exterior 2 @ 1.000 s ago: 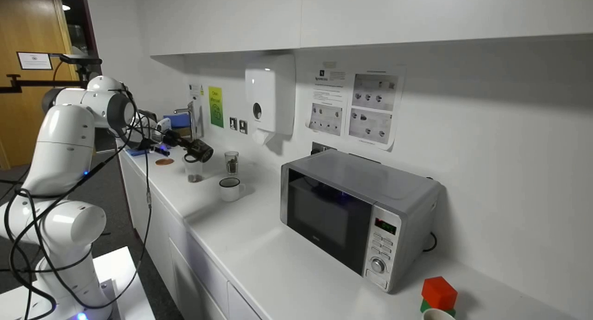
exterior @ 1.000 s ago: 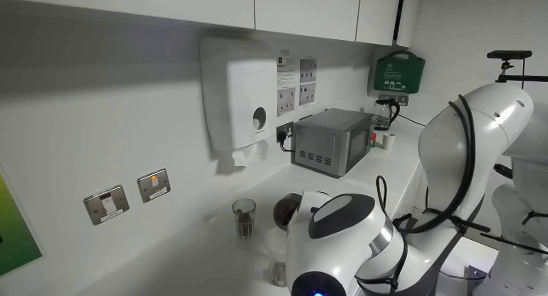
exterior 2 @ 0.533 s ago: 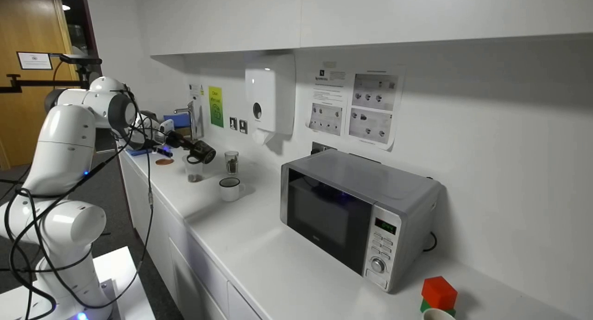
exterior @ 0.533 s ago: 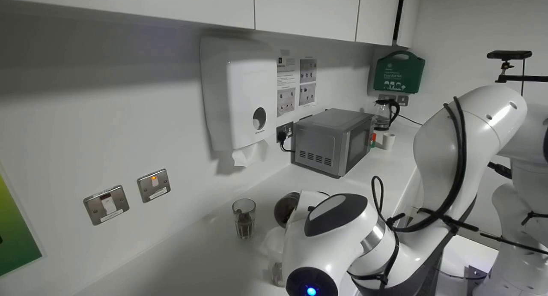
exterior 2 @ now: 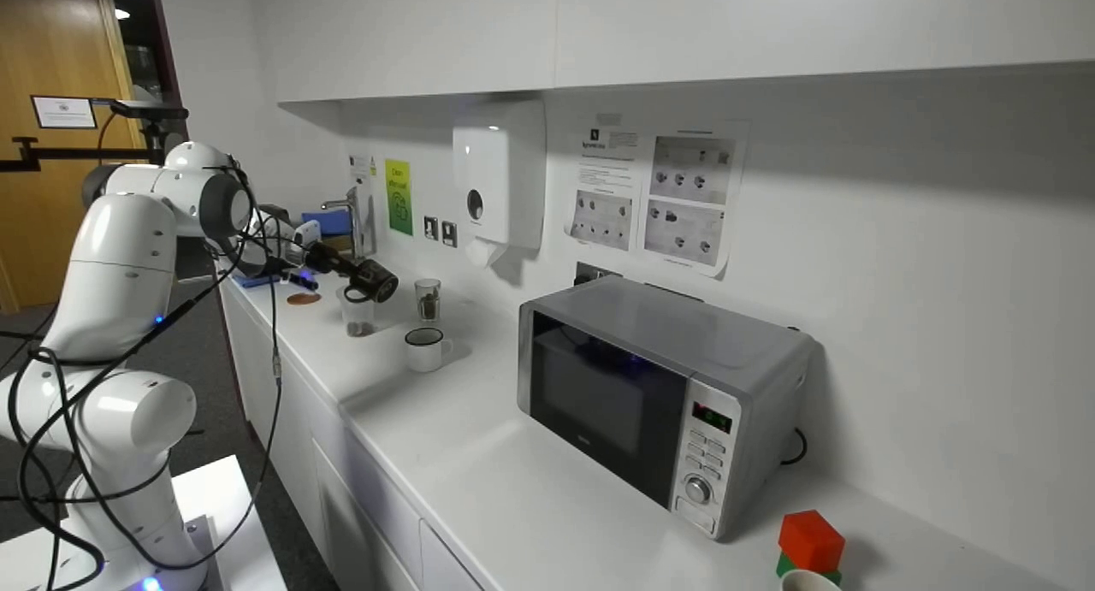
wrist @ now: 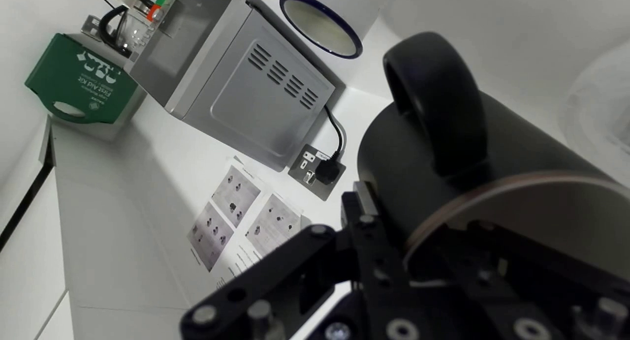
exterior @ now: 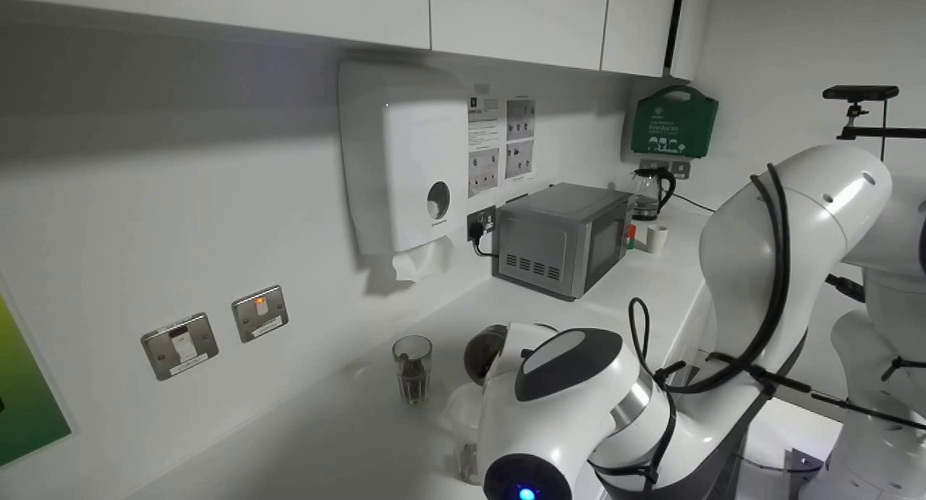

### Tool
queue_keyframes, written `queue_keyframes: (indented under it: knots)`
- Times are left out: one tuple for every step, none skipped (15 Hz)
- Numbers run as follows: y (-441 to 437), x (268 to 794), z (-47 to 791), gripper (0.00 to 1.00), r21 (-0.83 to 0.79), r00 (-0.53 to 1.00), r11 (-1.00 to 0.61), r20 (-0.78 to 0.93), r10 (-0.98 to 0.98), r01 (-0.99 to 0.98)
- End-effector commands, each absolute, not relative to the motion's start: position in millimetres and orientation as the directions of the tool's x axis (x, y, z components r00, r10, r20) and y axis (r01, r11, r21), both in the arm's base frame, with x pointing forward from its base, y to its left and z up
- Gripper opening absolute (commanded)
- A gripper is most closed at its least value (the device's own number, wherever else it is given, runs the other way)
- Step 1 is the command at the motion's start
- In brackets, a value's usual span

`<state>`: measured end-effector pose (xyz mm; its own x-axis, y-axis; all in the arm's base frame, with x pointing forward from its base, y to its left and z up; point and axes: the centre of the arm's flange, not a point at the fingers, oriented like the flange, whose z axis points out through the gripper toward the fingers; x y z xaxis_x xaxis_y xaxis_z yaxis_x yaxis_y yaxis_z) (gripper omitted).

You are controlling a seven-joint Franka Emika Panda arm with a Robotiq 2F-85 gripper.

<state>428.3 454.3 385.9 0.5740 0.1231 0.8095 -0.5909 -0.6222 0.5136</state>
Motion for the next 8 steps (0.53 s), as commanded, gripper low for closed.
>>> queue_keyframes:
  knots:
    - [453.9, 421.2, 409.2, 0.02, 0.51, 0.568, -0.597, 0.816, 0.107, -0.619]
    - [453.8, 418.1, 410.9, 0.02, 0.507, 0.563, -0.596, 0.819, 0.107, -0.623]
    - [454.0, 415.9, 411.8, 0.02, 0.505, 0.56, -0.591, 0.822, 0.107, -0.629]
    - [454.3, 414.1, 412.0, 0.02, 0.505, 0.556, -0.582, 0.824, 0.105, -0.638]
    - [454.6, 413.4, 411.8, 0.02, 0.508, 0.558, -0.573, 0.824, 0.104, -0.643]
    - [455.0, 413.2, 411.8, 0.02, 0.511, 0.558, -0.564, 0.823, 0.103, -0.649]
    - [455.9, 413.6, 411.2, 0.02, 0.519, 0.563, -0.55, 0.82, 0.104, -0.654]
    - [457.0, 414.3, 410.6, 0.02, 0.529, 0.568, -0.532, 0.816, 0.105, -0.661]
